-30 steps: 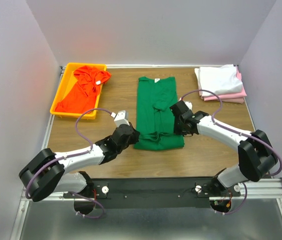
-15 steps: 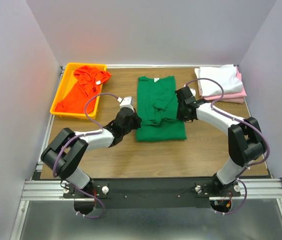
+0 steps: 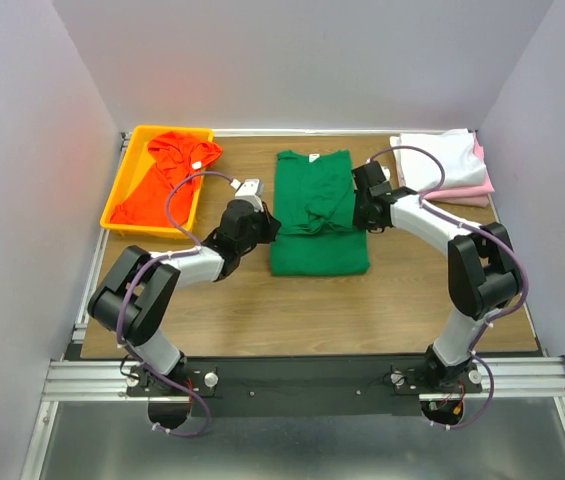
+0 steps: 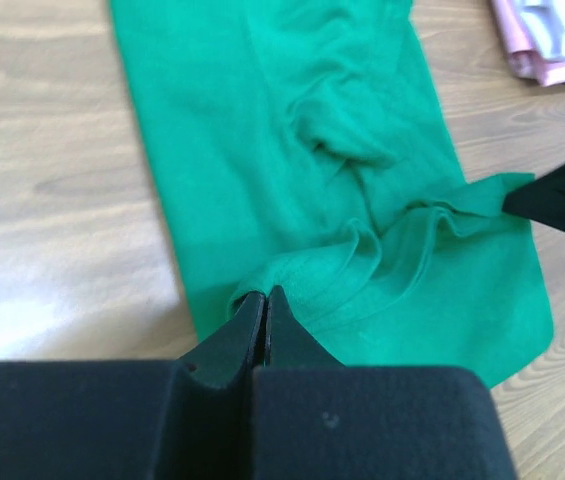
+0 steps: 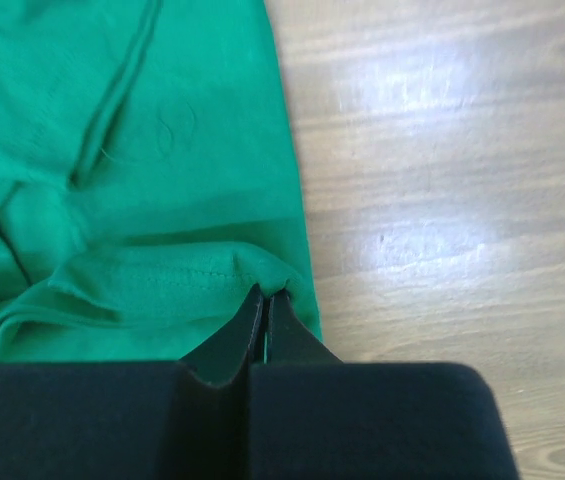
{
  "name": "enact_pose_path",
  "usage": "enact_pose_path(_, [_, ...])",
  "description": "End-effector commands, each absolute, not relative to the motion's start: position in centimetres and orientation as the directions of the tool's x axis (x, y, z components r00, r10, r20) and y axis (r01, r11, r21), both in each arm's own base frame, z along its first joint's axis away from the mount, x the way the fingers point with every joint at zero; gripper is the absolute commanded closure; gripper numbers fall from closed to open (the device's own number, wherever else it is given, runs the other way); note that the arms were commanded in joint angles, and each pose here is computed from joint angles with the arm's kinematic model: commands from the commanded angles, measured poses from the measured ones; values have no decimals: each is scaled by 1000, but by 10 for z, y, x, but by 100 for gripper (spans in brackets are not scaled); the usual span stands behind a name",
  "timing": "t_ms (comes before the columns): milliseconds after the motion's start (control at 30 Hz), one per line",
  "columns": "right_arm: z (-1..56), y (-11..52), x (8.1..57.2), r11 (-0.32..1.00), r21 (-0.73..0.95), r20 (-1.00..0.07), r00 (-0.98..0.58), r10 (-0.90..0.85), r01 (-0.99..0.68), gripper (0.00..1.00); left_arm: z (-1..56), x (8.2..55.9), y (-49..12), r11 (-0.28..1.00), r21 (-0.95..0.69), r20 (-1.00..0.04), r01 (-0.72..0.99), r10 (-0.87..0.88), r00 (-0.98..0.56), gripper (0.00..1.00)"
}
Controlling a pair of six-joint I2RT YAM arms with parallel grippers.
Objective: Fold and stack the t-shirts
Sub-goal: Fold the tshirt
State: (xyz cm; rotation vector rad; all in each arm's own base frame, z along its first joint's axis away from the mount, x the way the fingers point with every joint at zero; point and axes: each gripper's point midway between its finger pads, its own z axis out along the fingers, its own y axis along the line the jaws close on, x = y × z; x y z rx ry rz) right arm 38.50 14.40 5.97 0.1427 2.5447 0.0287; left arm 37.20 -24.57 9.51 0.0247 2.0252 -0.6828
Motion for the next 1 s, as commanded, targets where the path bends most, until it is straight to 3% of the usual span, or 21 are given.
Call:
enact_pose_path(0, [71,146,408,994,74,-591,-800,107,79,100,105,388,-260,801,-455,-831,390,-225,-508,100])
enact_pose_path(467, [49,143,437,995,61,-565,-819,100,80,100,90,427,-251,791,-462,-832,401,-231,-504,100])
enact_pose_path(533, [51,142,444,994,74,-568,-816,109,82,98,86,434,-247,796,-465,-829,387,-238,-507,90])
enact_pose_path(567, [51,144,446,994,81,-567,-817,109,77,83,86,437,-244,797,-470,-826,380,-245,-508,78])
enact_pose_path(600, [53,145,449,993,99,-565,-817,114,70,67,88,443,-239,801,-474,-825,367,-258,-503,51])
enact_pose_path(667, [68,150,457,990,127,-587,-800,120,55,37,93,448,-233,808,-475,-826,350,-273,-492,39])
enact_pose_path(767, [87,153,460,989,148,-616,-780,114,28,31,109,450,-225,821,-461,-841,336,-284,-460,26])
enact_pose_path(967, [112,148,446,989,149,-650,-754,101,4,28,120,436,-217,830,-454,-846,325,-286,-451,25])
